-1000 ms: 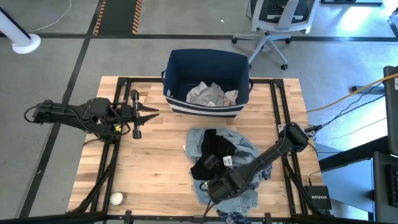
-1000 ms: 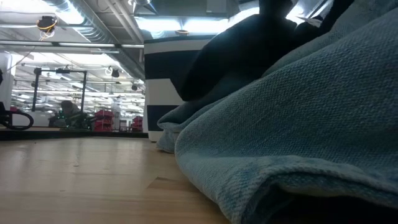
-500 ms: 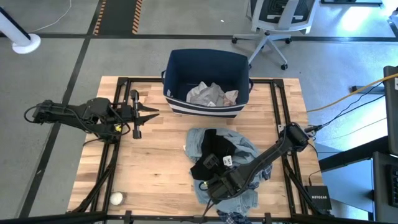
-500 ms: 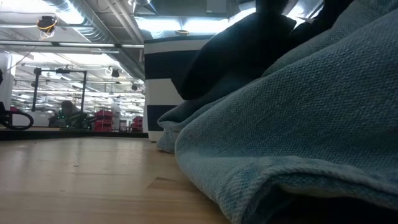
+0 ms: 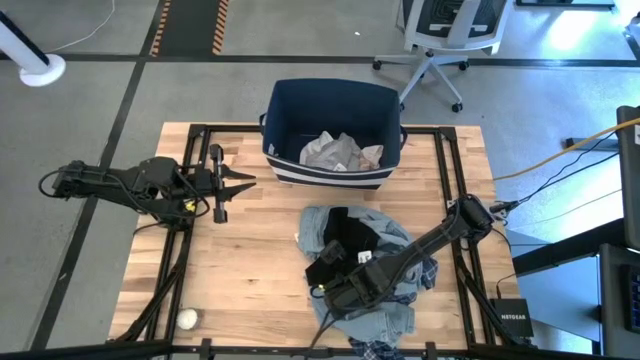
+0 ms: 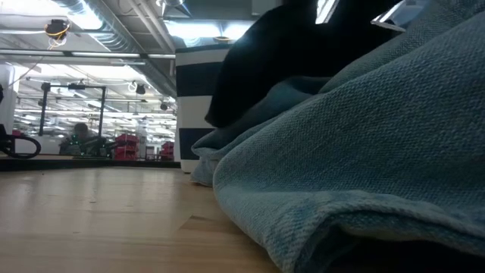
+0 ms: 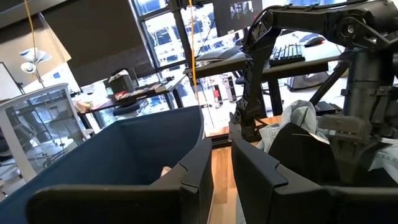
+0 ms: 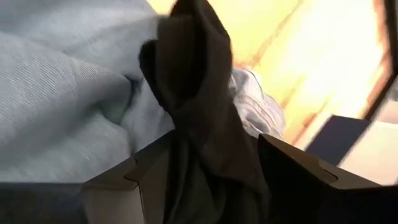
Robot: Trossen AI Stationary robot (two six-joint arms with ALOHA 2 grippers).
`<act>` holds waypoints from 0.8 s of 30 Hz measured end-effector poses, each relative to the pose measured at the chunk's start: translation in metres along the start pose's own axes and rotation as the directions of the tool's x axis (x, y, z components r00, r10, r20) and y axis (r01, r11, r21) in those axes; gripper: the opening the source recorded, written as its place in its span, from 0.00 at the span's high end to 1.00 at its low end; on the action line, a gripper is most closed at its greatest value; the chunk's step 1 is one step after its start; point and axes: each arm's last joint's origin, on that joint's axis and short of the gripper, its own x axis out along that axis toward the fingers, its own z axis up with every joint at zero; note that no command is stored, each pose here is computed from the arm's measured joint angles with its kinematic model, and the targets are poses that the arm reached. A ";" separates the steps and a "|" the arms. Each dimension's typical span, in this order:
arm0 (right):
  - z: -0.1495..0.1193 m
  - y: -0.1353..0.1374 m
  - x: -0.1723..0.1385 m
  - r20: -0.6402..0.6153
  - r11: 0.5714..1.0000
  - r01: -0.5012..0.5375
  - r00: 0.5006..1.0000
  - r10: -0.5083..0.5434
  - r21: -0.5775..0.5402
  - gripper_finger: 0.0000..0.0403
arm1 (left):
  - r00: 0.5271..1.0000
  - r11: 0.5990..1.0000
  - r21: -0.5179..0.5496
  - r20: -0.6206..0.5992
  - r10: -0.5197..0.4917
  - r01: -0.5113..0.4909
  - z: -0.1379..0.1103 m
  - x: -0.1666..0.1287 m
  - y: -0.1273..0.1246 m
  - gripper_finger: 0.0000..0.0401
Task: Sort clothes
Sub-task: Put the black shorts into the blue bin
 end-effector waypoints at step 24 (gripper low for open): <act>-0.021 0.010 0.016 -0.195 0.995 0.099 0.975 -0.103 -0.030 0.52 | 1.000 1.000 0.005 -0.001 0.000 0.000 0.000 0.000 0.000 0.85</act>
